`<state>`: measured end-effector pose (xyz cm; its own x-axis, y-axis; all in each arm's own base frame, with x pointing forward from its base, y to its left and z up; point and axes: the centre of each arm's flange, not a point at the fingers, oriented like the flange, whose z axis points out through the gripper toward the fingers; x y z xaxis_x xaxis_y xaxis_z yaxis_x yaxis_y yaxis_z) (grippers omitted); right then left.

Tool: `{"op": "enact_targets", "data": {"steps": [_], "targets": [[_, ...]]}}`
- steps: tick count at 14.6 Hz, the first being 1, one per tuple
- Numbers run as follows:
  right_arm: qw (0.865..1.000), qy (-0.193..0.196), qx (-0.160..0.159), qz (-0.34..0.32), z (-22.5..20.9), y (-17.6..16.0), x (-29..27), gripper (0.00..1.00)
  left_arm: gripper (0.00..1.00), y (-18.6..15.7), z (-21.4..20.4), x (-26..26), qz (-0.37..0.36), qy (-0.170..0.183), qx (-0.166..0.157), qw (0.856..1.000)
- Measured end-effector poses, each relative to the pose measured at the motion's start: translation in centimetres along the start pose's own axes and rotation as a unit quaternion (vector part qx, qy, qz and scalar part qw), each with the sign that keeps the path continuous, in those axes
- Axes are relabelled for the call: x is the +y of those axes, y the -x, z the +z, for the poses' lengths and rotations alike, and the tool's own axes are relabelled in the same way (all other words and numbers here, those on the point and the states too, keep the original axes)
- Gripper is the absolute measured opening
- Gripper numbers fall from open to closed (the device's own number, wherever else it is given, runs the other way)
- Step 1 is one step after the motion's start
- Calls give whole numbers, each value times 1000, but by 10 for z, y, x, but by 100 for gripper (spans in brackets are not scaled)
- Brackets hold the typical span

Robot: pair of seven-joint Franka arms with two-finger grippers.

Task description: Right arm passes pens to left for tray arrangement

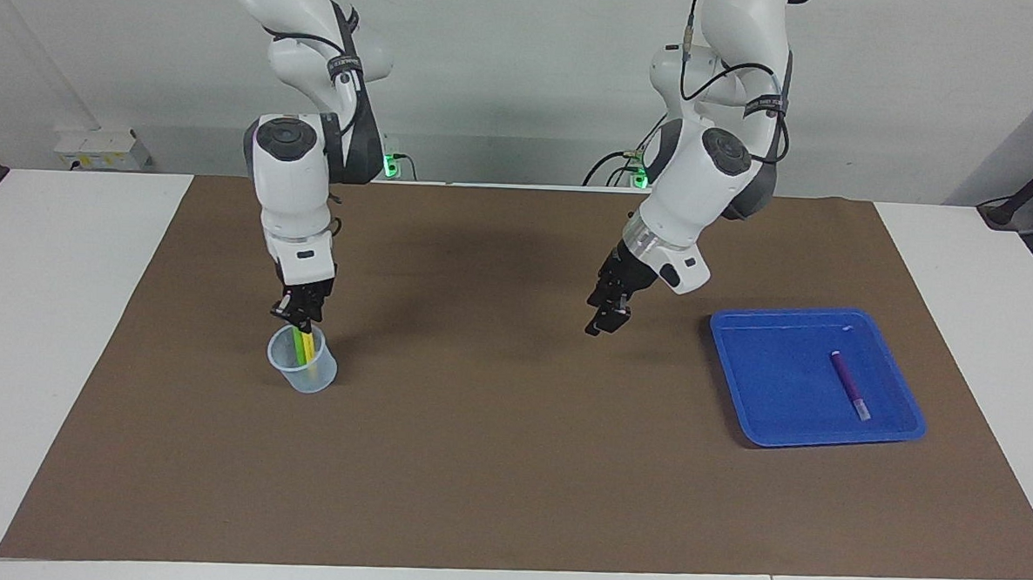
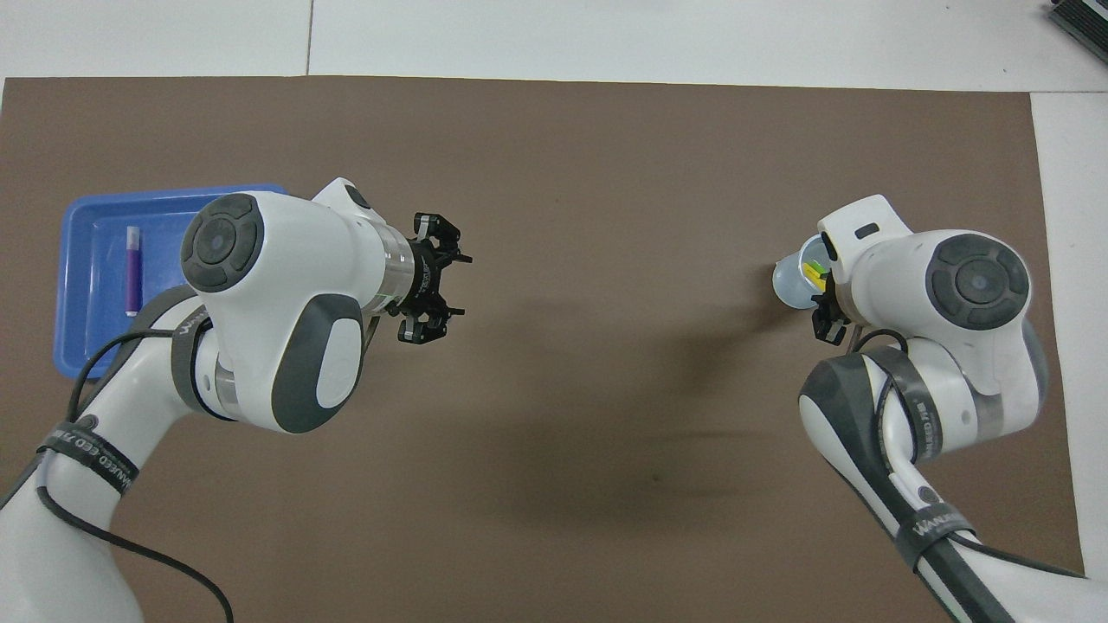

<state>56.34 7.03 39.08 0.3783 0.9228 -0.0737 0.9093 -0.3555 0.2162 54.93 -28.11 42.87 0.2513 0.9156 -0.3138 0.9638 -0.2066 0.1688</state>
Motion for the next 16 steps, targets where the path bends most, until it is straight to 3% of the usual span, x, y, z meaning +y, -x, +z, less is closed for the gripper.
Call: {"op": "enact_targets", "data": {"steps": [6,16], "targets": [[1000,1,-1,1,0,6,3,20,66,0,0,0,0,3,0,1000],[1000,0,-3,2,-4,6,6,19,66,-1,1,0,-1,6,0,1000]]}}
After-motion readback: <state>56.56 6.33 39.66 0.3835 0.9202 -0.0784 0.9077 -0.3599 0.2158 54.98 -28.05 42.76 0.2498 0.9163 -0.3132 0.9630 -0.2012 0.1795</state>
